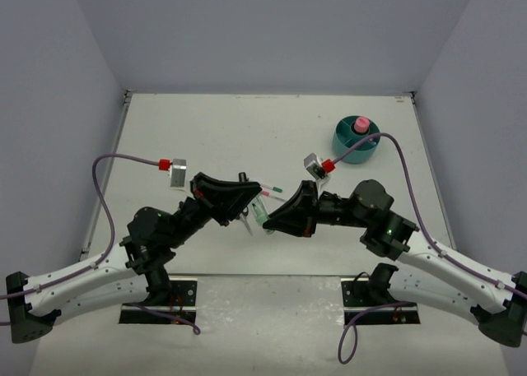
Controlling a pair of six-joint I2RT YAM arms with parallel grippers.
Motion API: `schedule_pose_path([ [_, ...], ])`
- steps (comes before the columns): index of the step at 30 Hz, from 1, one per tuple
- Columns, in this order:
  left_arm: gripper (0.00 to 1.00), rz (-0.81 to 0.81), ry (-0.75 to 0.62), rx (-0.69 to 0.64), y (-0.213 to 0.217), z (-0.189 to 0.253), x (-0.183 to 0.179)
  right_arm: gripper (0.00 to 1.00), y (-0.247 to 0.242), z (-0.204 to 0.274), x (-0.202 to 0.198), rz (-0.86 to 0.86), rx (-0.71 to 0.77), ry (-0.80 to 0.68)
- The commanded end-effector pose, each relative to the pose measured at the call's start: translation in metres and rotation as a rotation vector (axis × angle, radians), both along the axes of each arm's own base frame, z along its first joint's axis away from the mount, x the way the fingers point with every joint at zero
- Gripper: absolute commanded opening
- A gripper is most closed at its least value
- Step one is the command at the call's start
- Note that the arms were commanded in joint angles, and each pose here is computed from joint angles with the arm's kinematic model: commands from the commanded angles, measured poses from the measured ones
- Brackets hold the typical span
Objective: Sort the stationery into containers
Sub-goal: Close the pen cap on the pen.
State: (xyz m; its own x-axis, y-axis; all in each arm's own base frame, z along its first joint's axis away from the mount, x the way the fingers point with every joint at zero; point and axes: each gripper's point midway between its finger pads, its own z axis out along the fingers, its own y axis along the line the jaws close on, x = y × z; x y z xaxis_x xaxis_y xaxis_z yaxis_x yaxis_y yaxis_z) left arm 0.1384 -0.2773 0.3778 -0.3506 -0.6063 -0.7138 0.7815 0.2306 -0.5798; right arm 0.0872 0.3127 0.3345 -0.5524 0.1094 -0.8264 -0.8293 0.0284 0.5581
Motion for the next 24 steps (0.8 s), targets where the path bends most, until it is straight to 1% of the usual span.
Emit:
schedule_pose_path([
  [1,0.0,-0.07,-0.003,0.204,-0.023,-0.068,-0.005,0.0,-0.019,0.12,0.002,-0.083,0.368,-0.119],
  [5,0.0,-0.107,-0.04,0.207,-0.027,-0.074,-0.011,0.0,-0.02,0.135,0.011,-0.117,0.432,-0.073],
  [11,0.0,-0.12,-0.06,0.191,-0.027,-0.076,-0.015,0.0,-0.017,0.141,0.018,-0.14,0.469,-0.045],
  [15,0.0,-0.179,-0.085,0.19,-0.033,-0.075,-0.024,0.0,-0.016,0.145,0.023,-0.157,0.486,-0.031],
  [21,0.0,-0.214,-0.071,0.222,-0.042,-0.09,-0.026,0.0,-0.013,0.165,0.026,-0.159,0.503,-0.068],
  [24,0.0,-0.25,-0.069,0.235,-0.047,-0.096,-0.033,0.0,-0.01,0.172,0.03,-0.179,0.484,-0.09],
])
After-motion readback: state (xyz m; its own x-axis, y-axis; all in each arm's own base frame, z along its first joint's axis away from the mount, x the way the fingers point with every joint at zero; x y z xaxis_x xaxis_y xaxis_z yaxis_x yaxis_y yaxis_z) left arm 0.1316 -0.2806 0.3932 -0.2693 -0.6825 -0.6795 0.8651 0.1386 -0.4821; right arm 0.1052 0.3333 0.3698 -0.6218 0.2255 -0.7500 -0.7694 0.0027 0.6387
